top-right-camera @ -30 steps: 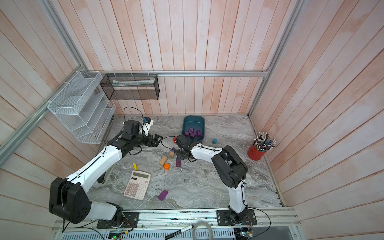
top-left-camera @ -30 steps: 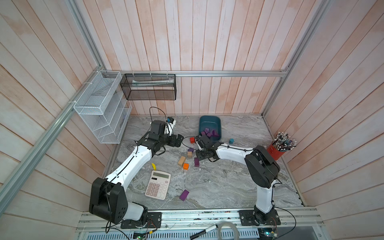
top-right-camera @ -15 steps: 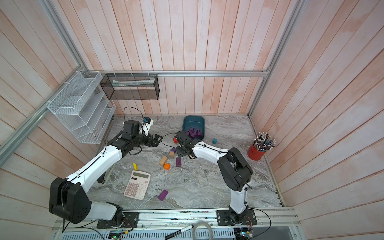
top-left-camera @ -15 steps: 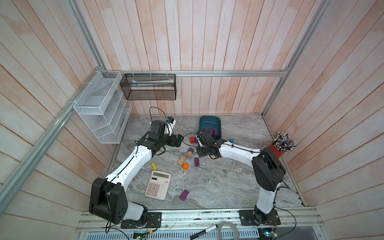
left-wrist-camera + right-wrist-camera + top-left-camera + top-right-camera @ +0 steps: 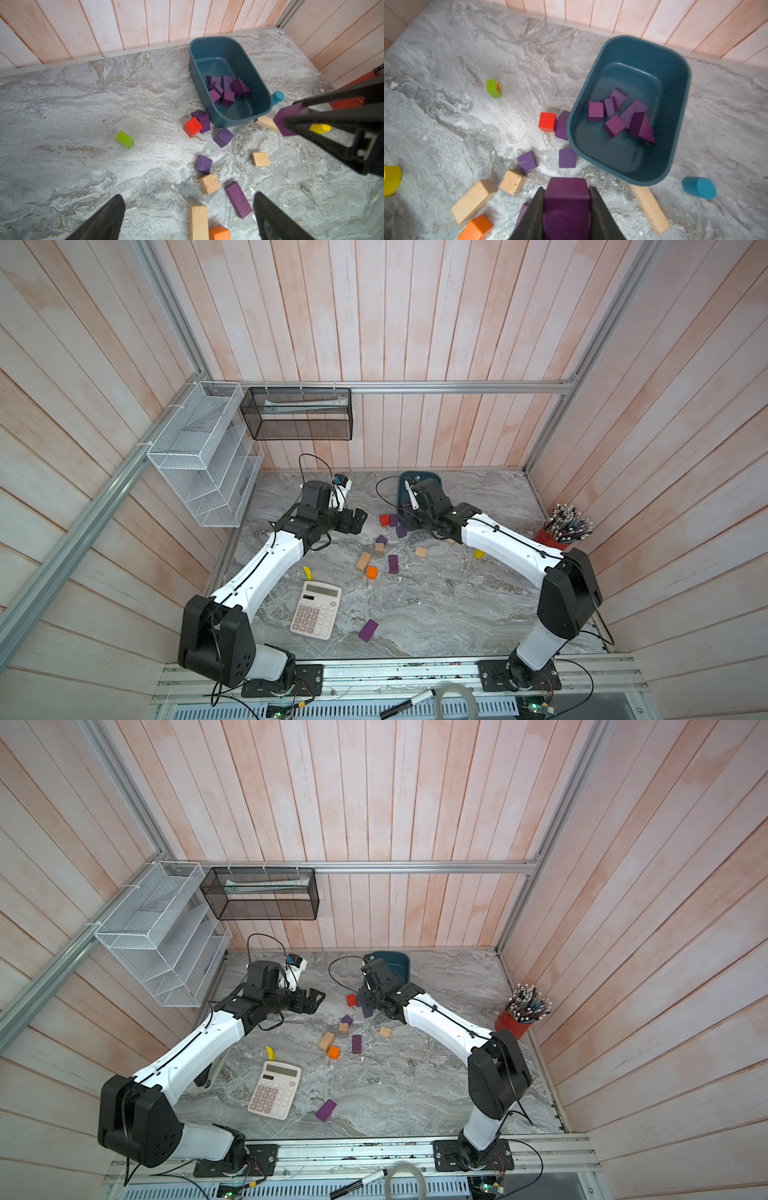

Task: Pick purple bricks into the storage bin
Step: Pick up the building block from the center of the board, then place the building block in the storage box.

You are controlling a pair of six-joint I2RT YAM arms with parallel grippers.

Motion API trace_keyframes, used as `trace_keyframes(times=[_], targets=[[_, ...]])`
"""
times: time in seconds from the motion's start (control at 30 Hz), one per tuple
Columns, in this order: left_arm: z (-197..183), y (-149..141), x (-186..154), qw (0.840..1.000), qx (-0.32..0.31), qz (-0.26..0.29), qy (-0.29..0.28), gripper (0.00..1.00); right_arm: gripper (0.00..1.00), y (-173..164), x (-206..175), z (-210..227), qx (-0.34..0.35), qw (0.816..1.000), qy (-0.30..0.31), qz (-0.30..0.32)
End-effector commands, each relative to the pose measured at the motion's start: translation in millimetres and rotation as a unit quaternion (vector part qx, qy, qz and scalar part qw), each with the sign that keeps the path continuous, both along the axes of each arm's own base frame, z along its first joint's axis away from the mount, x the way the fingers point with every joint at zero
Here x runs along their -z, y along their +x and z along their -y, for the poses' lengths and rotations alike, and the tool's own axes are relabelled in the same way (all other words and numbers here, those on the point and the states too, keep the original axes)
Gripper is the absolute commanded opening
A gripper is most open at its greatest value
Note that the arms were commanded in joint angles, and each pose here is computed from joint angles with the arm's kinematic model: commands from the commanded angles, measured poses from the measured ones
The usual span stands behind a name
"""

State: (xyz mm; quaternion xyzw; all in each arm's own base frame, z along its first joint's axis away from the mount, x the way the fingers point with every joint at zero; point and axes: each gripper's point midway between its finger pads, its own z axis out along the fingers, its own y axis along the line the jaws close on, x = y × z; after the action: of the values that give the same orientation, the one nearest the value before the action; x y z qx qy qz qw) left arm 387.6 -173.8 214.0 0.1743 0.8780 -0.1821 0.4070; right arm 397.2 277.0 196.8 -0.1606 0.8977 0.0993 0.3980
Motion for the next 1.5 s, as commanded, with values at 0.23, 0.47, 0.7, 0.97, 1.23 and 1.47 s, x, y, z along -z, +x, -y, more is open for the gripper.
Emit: trace_keyframes(times=[0.23,0.47,0.7,0.97,1.23,1.47], targets=[[11,-3,3,1.0,0.012,-0.008,0.003,0.97,0.23,63,-16,44,0.054,0.998,0.035,0.025],[17,-6,4,1.0,0.019,-0.009,0.006,0.97,0.23,106,1,57,0.076,0.996,0.043,0.014],[27,-11,-1,0.999,0.034,-0.003,-0.003,0.97,0.23,139,17,63,0.1,0.994,0.046,0.014],[34,-16,-5,0.999,0.045,-0.001,-0.004,0.97,0.23,168,42,59,0.112,0.993,0.044,0.001],[30,-16,-7,0.999,0.039,0.007,0.008,0.97,0.23,189,62,58,0.115,0.993,0.018,-0.005],[28,-15,-7,0.999,0.034,0.012,0.013,0.97,0.23,199,69,67,0.123,0.992,0.016,-0.007]])
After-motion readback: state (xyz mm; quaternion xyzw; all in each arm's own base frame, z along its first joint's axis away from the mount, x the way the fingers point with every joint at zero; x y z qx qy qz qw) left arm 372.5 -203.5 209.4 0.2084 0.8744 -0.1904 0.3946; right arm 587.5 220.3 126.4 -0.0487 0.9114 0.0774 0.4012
